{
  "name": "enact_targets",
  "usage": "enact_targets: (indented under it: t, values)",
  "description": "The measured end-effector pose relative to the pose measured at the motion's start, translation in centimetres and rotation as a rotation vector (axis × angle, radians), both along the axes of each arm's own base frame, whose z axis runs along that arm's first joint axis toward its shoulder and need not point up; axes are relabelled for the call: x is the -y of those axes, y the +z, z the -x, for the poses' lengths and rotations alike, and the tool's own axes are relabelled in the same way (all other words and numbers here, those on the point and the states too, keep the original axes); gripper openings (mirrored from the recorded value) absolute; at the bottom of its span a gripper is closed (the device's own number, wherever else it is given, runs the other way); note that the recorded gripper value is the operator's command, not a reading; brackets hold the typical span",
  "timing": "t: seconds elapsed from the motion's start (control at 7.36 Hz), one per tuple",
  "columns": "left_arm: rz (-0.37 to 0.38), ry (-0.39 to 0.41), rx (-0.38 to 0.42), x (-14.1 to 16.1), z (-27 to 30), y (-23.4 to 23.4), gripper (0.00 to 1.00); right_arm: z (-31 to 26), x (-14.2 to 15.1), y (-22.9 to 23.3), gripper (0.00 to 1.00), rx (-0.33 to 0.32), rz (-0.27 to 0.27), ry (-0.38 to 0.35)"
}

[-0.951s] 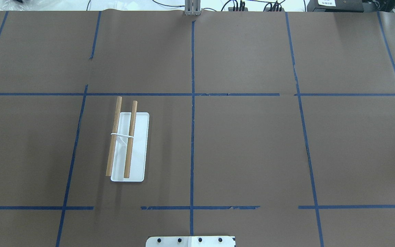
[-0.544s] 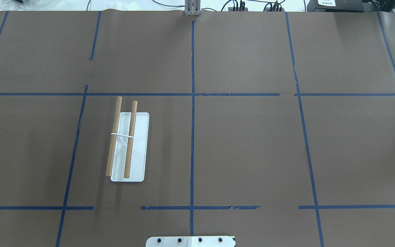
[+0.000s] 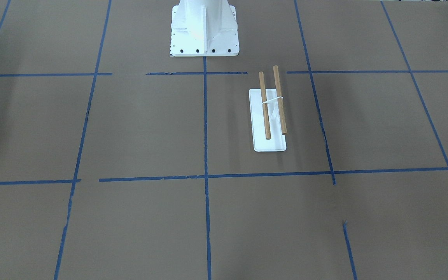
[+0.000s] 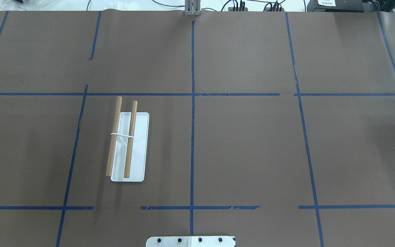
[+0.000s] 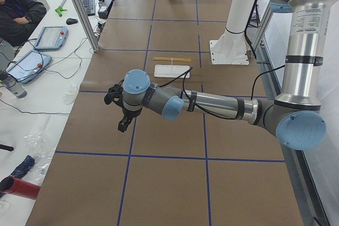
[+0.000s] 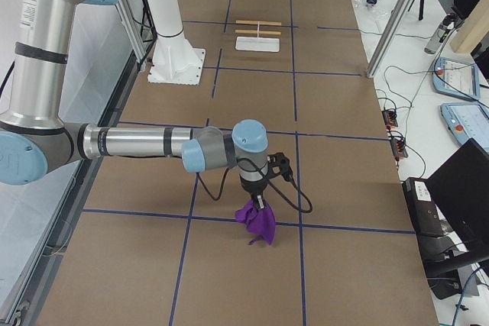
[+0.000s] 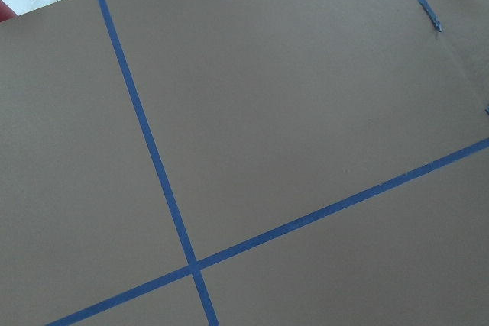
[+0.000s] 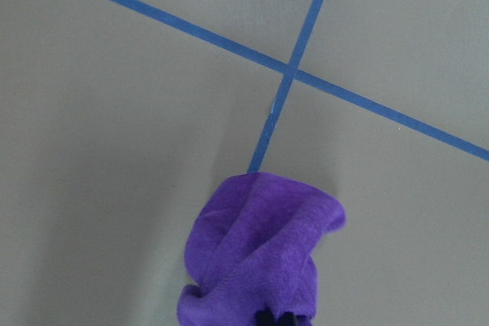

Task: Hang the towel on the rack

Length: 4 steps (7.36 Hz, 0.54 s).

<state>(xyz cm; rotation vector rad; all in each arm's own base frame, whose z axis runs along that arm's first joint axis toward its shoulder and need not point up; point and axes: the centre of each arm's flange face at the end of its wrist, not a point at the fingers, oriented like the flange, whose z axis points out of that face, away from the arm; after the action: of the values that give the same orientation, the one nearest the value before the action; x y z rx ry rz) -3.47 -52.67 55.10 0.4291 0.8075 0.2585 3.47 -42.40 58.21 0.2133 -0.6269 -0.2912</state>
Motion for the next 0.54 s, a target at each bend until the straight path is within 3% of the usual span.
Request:
enact_targets:
  t: [0.27, 0.54]
  values:
    - [-0.001, -0.001, 0.000, 0.0, 0.0, -0.1, 1.00, -0.7, 2.3, -12.7, 0.00, 0.020, 0.006, 0.035]
    - [-0.002, 0.000, -0.001, 0.0, 0.0, -0.1, 1.00, 2.9, 5.0, -21.6, 0.00, 0.116, 0.039, 0.095]
